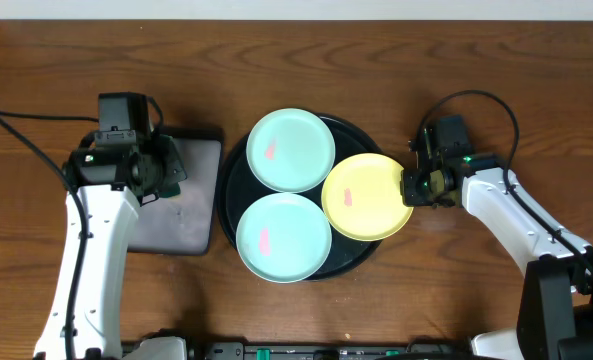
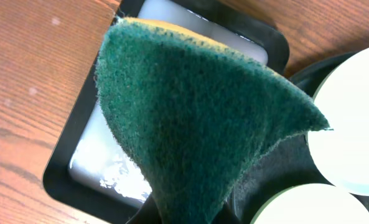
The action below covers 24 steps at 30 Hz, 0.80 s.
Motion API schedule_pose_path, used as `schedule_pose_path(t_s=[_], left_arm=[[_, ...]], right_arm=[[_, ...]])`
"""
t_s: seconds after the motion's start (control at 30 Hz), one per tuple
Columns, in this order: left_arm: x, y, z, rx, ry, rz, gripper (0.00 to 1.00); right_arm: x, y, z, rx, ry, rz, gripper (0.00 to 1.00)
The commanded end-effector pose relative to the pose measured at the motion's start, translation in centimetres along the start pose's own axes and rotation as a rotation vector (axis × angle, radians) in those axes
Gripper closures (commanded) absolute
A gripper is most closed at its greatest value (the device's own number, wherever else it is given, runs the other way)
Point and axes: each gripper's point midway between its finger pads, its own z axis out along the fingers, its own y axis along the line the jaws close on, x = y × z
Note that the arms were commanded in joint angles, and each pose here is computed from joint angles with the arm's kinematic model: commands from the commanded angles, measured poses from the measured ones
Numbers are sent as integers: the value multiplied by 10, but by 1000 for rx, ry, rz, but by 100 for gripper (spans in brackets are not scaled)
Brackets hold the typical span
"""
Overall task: Clean dirty plates on tray and stack at the side
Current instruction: 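Lift the green sponge with the left gripper above the holder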
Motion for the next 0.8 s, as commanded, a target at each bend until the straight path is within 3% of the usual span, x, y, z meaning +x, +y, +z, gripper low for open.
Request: schedule_pose_path(t_s=[0.0,0.53,0.77], left_arm=[[-1,1,7,-14,3,15,93],[7,2,37,-42,93,21,93],[10,2,43,-50,117,23,93]], right_arm=[[4,6,4,-8,12,-13,67],[4,6,4,-8,11,-14,68],[4,6,4,-8,12,-13,80]])
